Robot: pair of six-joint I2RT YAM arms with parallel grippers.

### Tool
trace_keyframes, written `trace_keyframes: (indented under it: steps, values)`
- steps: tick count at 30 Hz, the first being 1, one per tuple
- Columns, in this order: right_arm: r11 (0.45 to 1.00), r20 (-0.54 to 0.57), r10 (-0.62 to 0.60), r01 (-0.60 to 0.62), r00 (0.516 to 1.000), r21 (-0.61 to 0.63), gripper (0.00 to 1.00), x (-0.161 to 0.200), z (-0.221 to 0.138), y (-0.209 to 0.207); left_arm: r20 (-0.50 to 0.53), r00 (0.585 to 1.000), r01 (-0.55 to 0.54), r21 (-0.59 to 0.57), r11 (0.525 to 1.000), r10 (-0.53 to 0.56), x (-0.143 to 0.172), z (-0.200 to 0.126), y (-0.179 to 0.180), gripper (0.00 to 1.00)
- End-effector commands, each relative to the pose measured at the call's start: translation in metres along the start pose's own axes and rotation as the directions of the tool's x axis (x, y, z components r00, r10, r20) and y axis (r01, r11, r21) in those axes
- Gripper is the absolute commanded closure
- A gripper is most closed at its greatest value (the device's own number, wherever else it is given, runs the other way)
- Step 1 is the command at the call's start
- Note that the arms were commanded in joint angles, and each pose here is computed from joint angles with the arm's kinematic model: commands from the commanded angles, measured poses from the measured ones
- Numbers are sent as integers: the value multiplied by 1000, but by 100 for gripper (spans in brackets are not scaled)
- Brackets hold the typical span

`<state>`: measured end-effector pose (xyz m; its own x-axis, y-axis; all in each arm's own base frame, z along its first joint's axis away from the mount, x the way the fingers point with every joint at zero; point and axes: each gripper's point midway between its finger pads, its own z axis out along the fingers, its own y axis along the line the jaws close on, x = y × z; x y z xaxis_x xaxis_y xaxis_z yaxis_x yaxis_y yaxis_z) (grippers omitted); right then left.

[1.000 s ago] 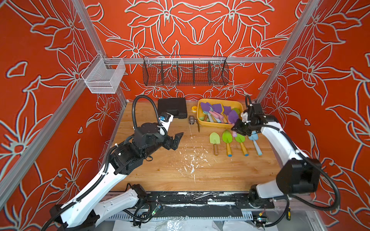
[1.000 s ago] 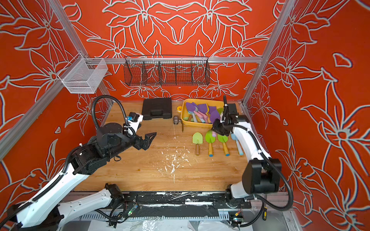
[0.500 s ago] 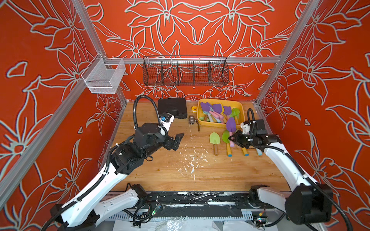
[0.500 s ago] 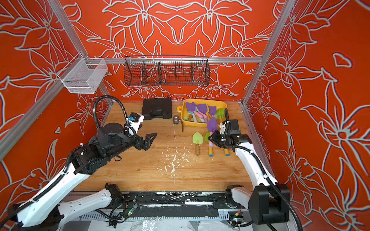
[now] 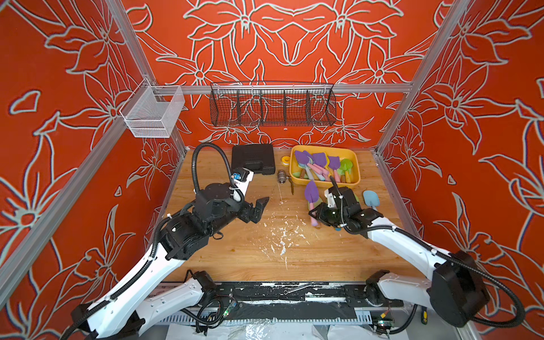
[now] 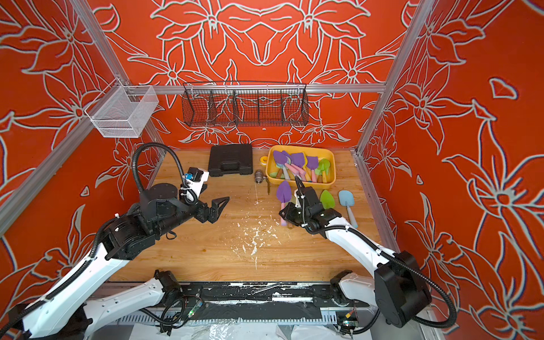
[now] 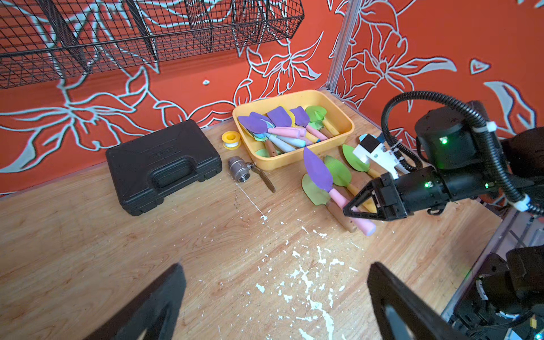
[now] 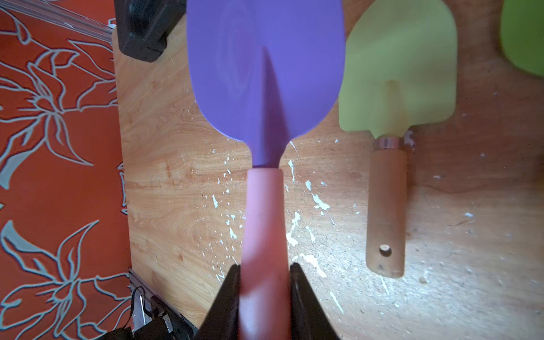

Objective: Take the shovel out of the storage box
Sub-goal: Place the shovel at the center of the board.

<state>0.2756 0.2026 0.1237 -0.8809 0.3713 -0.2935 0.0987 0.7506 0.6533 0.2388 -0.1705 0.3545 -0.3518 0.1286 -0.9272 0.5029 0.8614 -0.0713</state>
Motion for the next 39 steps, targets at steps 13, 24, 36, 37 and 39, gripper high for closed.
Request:
trace_keyframes:
  steps: [13, 24, 36, 37, 39]
  values:
    - [995, 24, 5, -8, 1000, 102, 100, 24, 63, 8, -8, 1000, 8, 11, 1000, -8, 10, -3, -1, 3]
    - [962, -37, -29, 38, 999, 271, 100, 34, 82, -18, -10, 1000, 3, -6, 1000, -3, 16, -6, 3, 3]
    - [934, -106, -87, 118, 991, 336, 95, 38, 91, -26, -19, 1000, -3, -11, 1000, 3, 23, -5, 5, 3]
    - [930, -113, -88, 123, 990, 347, 95, 39, 92, -29, -18, 1000, -3, -11, 1000, 3, 22, -6, 5, 3]
    - [929, -119, -85, 122, 989, 349, 93, 40, 94, -30, -18, 1000, -5, -11, 1000, 5, 23, -5, 5, 3]
